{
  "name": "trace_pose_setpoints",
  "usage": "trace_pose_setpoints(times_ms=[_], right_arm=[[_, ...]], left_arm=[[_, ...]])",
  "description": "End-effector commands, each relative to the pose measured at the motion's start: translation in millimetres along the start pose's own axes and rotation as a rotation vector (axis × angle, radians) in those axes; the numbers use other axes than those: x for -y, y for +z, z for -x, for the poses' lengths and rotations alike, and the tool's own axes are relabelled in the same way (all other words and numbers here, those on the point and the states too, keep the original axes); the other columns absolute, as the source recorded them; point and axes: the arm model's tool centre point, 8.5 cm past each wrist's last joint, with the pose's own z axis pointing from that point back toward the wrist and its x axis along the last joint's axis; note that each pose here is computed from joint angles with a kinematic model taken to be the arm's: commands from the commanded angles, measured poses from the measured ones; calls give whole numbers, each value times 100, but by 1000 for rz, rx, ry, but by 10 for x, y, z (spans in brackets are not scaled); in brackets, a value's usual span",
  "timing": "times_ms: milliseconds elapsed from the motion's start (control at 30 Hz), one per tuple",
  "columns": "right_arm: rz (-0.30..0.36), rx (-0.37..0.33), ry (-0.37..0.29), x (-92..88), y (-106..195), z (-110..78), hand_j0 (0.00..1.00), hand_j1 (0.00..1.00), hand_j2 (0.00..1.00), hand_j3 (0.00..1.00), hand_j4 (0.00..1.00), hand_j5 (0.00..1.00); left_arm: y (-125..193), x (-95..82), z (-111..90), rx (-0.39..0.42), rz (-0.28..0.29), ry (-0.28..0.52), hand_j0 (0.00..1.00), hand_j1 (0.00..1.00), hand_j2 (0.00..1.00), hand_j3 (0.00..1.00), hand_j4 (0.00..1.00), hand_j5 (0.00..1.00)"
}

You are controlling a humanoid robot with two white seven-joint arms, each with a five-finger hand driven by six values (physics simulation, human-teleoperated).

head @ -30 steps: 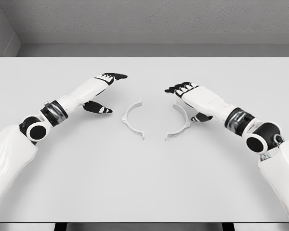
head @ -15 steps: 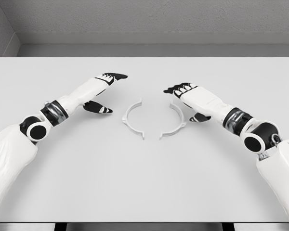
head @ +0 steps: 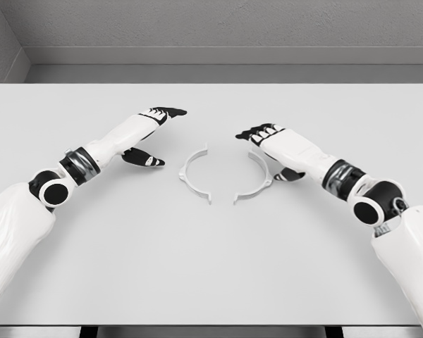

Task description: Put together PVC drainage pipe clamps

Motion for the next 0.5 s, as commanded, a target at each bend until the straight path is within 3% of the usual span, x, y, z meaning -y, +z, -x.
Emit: trace_pose_setpoints(times_ms=[0,467], right_arm=[[-4,10,-9,-29,-31,-38,100,100,100,100,100,100],[1,22,-20,-24,-145,-131,100,100,100,100,100,100]], left_arm=[[1,-10,-1,0,-6,5,100,100,100,100,100,100],[-14,12,-9,3,1,4,100,100,100,100,100,100]])
